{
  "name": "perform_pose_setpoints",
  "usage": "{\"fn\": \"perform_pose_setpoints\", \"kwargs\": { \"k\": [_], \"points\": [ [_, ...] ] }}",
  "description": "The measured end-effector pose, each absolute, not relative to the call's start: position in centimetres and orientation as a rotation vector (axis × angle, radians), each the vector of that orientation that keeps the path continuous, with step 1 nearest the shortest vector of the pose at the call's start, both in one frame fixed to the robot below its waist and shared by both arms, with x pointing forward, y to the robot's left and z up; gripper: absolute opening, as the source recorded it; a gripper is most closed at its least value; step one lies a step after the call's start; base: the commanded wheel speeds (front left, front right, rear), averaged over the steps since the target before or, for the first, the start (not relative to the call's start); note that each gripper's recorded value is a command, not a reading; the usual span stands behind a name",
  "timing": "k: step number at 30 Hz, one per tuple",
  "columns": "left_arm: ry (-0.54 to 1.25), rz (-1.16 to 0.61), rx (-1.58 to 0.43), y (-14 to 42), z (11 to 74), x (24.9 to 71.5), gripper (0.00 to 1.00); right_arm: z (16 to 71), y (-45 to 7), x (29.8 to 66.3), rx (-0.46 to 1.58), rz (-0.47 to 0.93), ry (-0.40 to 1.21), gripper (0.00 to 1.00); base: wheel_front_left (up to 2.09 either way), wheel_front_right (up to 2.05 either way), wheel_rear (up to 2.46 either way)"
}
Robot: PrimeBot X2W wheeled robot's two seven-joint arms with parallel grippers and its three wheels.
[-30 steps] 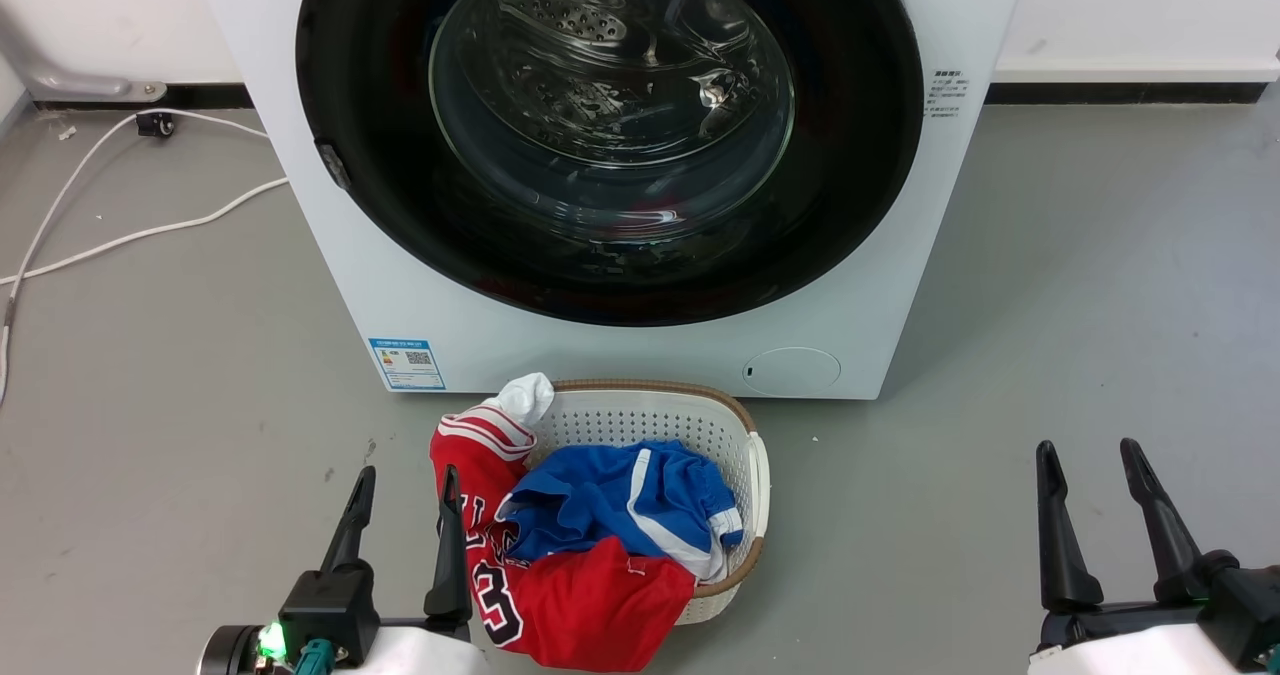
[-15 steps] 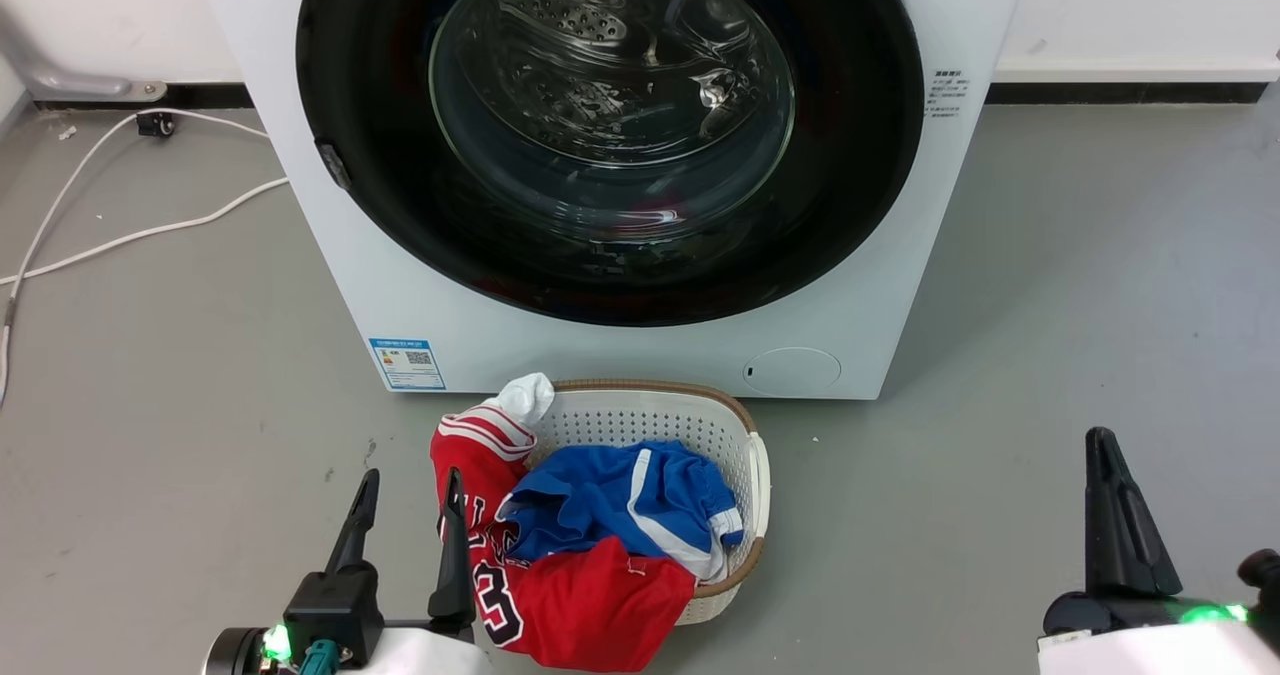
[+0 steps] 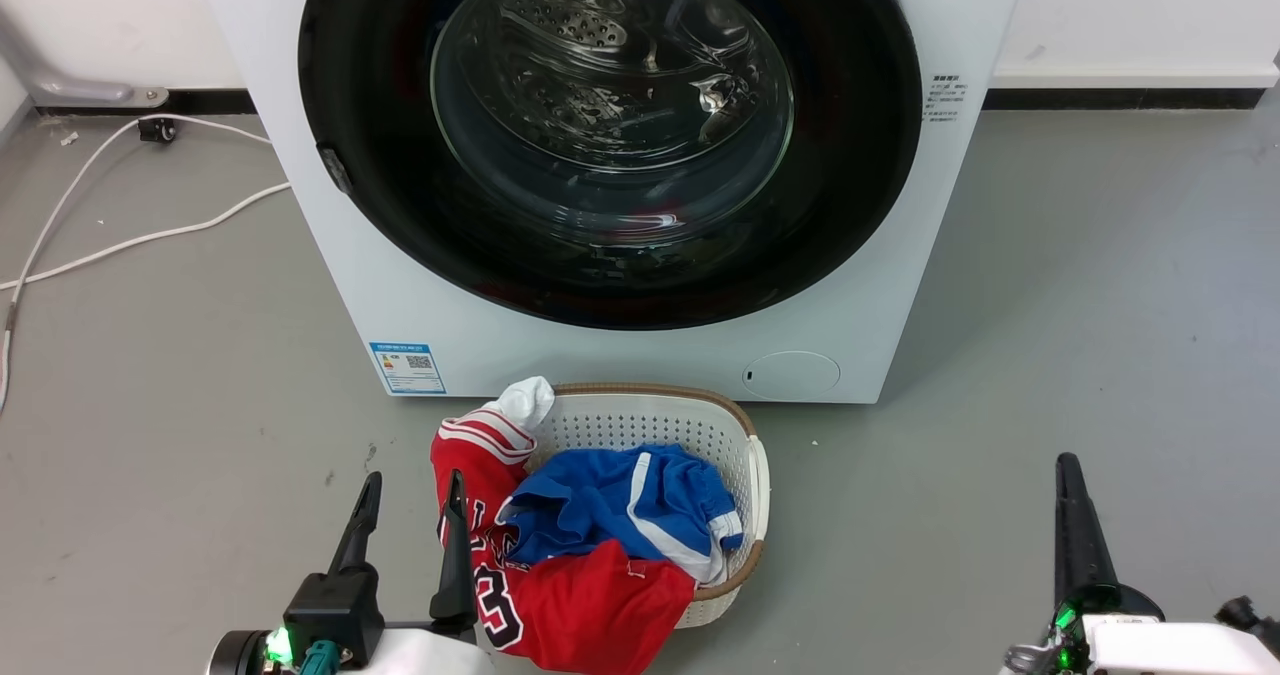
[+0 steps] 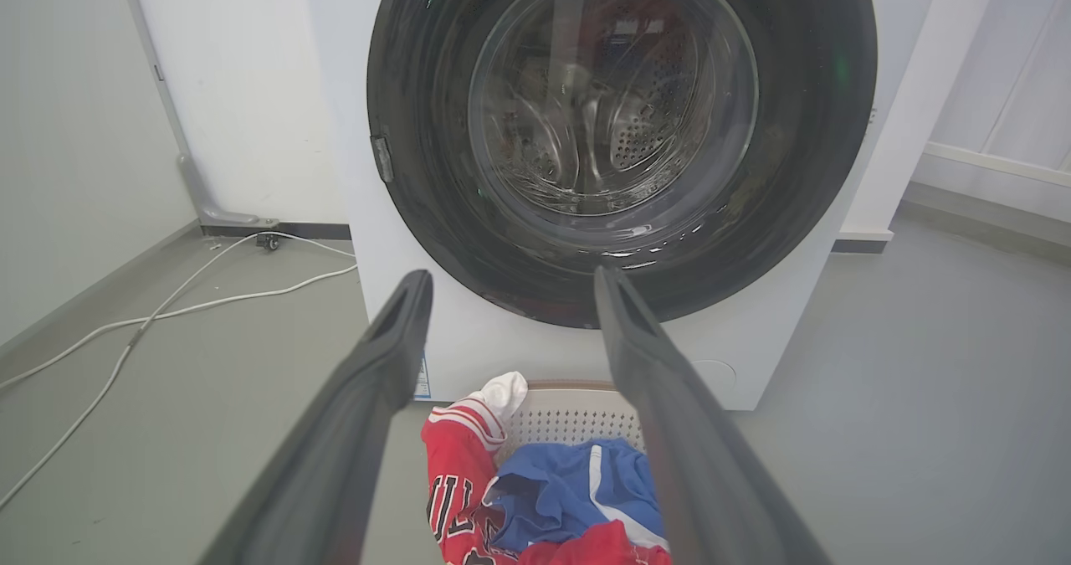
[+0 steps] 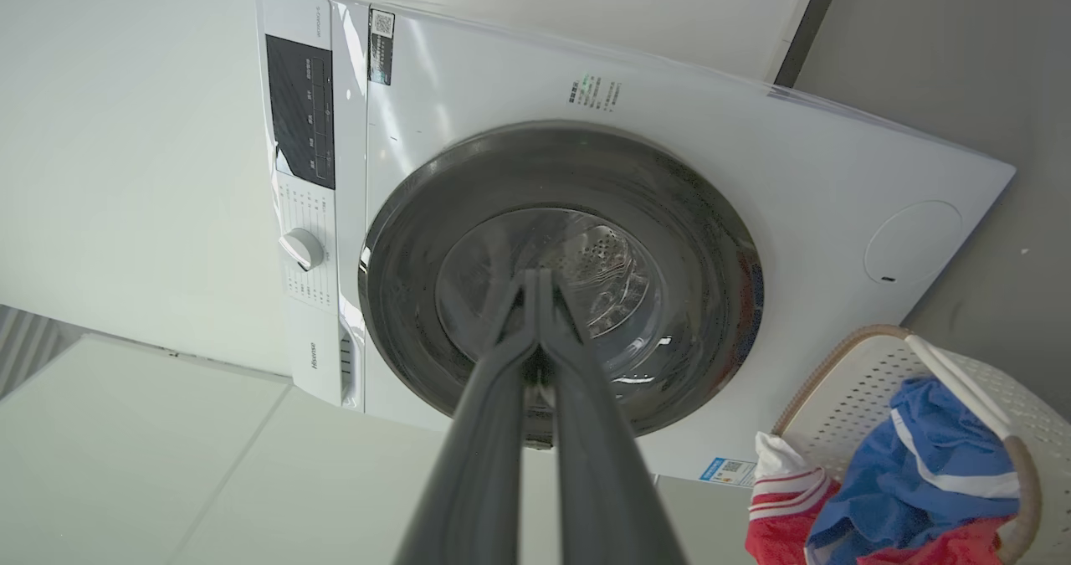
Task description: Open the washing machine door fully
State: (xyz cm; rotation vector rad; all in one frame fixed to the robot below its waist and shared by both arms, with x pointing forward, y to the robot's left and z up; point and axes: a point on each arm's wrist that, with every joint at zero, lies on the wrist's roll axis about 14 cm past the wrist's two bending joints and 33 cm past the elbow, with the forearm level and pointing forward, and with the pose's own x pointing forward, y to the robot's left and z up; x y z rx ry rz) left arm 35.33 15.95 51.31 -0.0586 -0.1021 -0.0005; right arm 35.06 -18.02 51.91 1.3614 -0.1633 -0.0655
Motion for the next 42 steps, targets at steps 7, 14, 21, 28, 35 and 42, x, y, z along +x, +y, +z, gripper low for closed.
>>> {"fn": "perform_pose_setpoints", "kwargs": {
  "k": [7,14,21,28,35,42],
  "points": [
    [-0.1,0.005,-0.058,16.0,51.3,35.4,1.0,53.6,-17.7,35.3,1.614,-0.001,-0.161,0.0,0.0,0.0,0.0],
    [-0.101,0.01,-0.051,16.1,51.3,35.5,1.0,54.4,-19.2,34.8,1.721,0.048,-0.155,0.0,0.0,0.0,0.0],
    [-0.099,0.013,-0.047,16.2,51.2,35.5,1.0,53.7,-19.3,34.3,1.782,0.101,-0.081,0.0,0.0,0.0,0.0],
    [-0.098,0.018,-0.037,16.3,51.1,35.5,1.0,53.1,-19.0,34.2,1.783,0.108,-0.046,0.0,0.0,0.0,0.0],
    [-0.09,0.022,-0.03,16.4,50.9,35.6,1.0,52.8,-18.7,34.4,1.781,0.102,-0.034,0.0,0.0,0.0,0.0],
    [-0.087,0.026,-0.021,16.6,50.8,36.4,1.0,52.7,-19.7,36.1,1.757,0.079,-0.057,0.0,0.0,0.0,0.0]
  ]
}}
